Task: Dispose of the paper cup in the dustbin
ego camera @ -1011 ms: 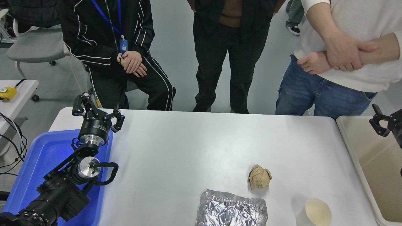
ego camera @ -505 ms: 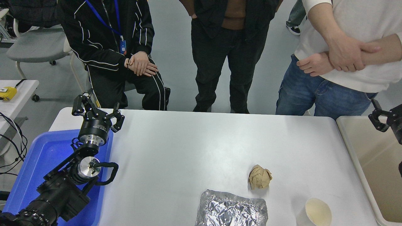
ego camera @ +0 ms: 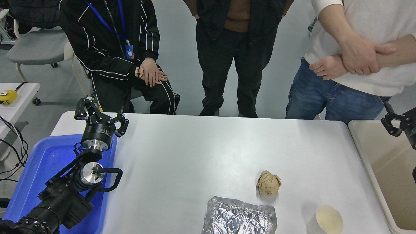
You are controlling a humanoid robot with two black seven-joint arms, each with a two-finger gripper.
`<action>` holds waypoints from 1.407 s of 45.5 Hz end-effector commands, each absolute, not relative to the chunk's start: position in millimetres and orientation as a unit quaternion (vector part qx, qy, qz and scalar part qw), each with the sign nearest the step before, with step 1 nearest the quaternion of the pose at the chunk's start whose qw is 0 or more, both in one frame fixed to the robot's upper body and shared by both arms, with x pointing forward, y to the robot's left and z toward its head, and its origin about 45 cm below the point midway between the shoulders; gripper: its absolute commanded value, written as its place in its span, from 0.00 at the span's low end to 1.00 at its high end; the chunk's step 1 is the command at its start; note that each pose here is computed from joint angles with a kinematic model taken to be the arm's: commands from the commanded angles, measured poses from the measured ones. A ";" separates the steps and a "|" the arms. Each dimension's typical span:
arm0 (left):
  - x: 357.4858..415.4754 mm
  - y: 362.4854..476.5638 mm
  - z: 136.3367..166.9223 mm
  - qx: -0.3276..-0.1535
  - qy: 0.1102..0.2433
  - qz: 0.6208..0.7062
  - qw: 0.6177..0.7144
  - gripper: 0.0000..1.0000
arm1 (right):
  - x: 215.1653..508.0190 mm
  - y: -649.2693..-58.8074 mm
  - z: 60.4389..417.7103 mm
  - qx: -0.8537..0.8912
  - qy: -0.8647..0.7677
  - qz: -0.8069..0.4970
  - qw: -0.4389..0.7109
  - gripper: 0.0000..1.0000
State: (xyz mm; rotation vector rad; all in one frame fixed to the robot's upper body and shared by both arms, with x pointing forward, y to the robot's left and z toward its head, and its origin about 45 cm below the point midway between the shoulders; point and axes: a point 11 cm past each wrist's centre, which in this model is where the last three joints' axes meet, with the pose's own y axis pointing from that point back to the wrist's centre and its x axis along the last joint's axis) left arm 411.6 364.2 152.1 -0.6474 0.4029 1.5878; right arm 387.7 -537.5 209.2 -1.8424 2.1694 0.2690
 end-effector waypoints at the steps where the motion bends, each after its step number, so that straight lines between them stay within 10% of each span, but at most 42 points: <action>1: 411.5 364.2 152.2 -0.284 0.176 0.695 0.636 1.00 | 384.0 -538.0 204.5 -0.639 0.751 0.097 0.136 1.00; 30: 411.5 364.2 152.2 -0.284 0.176 0.695 0.636 1.00 | 361.9 -559.5 200.2 -0.637 0.759 0.092 0.097 1.00; 64: 411.5 364.1 152.1 -0.283 0.177 0.695 0.637 1.00 | 343.9 -546.6 252.6 -0.783 0.550 -0.033 -0.288 1.00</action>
